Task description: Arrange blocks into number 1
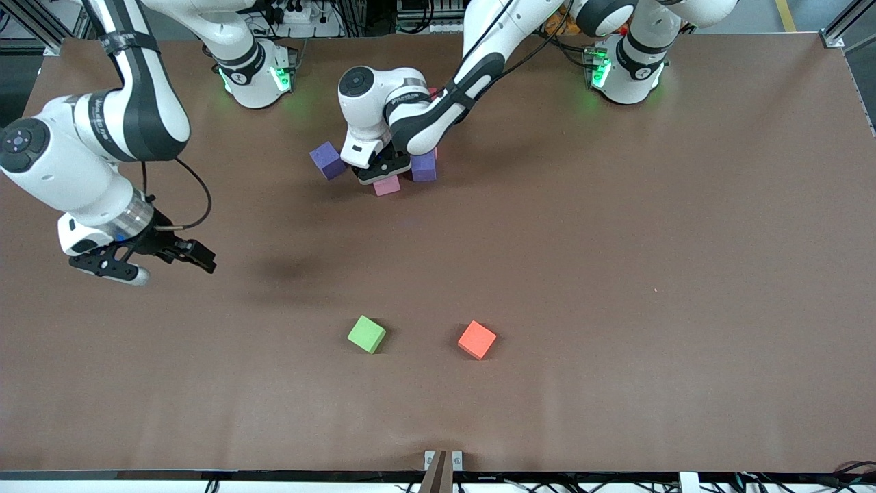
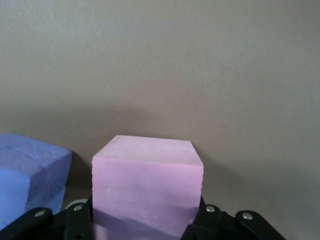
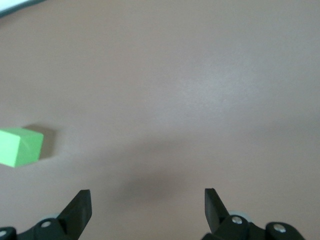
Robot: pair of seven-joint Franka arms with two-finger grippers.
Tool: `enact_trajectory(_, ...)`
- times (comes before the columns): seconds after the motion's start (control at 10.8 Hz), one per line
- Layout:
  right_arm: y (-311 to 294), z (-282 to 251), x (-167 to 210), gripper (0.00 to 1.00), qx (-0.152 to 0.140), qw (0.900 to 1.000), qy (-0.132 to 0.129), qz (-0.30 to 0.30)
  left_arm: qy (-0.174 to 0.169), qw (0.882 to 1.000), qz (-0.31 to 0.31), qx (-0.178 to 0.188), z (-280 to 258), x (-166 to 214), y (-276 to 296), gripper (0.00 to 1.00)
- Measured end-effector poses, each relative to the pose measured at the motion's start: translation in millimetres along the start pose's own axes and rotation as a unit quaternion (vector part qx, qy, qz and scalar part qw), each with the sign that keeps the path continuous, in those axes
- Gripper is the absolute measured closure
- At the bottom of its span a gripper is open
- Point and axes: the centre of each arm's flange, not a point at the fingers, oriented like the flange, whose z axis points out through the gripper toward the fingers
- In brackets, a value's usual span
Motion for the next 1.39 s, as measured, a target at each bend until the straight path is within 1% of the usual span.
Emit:
enact_trajectory(0.19, -6, 6, 9, 0.0, 0.002, 1.0, 0.001, 0.014, 0.011, 1.0, -0.02, -0.005, -27, 44, 1, 0.35)
enact_trajectory(0.28, -6, 7, 11, 0.0, 0.002, 1.0, 0.002, 0.017, 0.015, 1.0, -0.013, 0.001, -39, 73, -4, 0.35)
enact_trajectory(0.46, -6, 6, 12, 0.0, 0.005, 1.0, 0.002, 0.021, 0.015, 0.999, 0.027, 0.011, -51, 130, -16, 0.35)
enact_trajectory(0.56, -8, 6, 12, 0.0, 0.008, 0.999, 0.001, 0.031, 0.007, 0.998, 0.051, 0.021, -50, 147, -22, 0.35)
enact_trajectory(0.65, -13, 7, 9, 0.0, 0.012, 0.999, -0.002, 0.049, -0.009, 0.996, 0.08, 0.037, -44, 151, -29, 0.35)
enact_trajectory(0.74, -24, 10, 6, 0.0, 0.014, 0.997, -0.005, 0.075, -0.027, 0.993, 0.109, 0.046, -40, 148, -34, 0.35)
enact_trajectory(0.93, -56, 23, 8, 0.0, 0.017, 0.991, -0.01, 0.132, -0.058, 0.985, 0.152, 0.049, -33, 135, -39, 0.35)
enact_trajectory(1.02, -74, 33, 10, 0.0, 0.018, 0.989, -0.013, 0.145, -0.066, 0.983, 0.165, 0.053, -28, 126, -42, 0.35)
enact_trajectory(1.11, -85, 42, 12, 0.0, 0.019, 0.989, -0.014, 0.146, -0.072, 0.98, 0.175, 0.055, -24, 117, -43, 0.35)
enact_trajectory(1.21, -87, 44, 15, 0.0, 0.019, 0.992, -0.013, 0.125, -0.075, 0.979, 0.182, 0.051, -20, 110, -44, 0.35)
enact_trajectory(1.39, -69, 31, 26, 0.0, 0.018, 1.0, 0.001, 0.026, -0.077, 0.978, 0.189, 0.04, -8, 100, -47, 0.35)
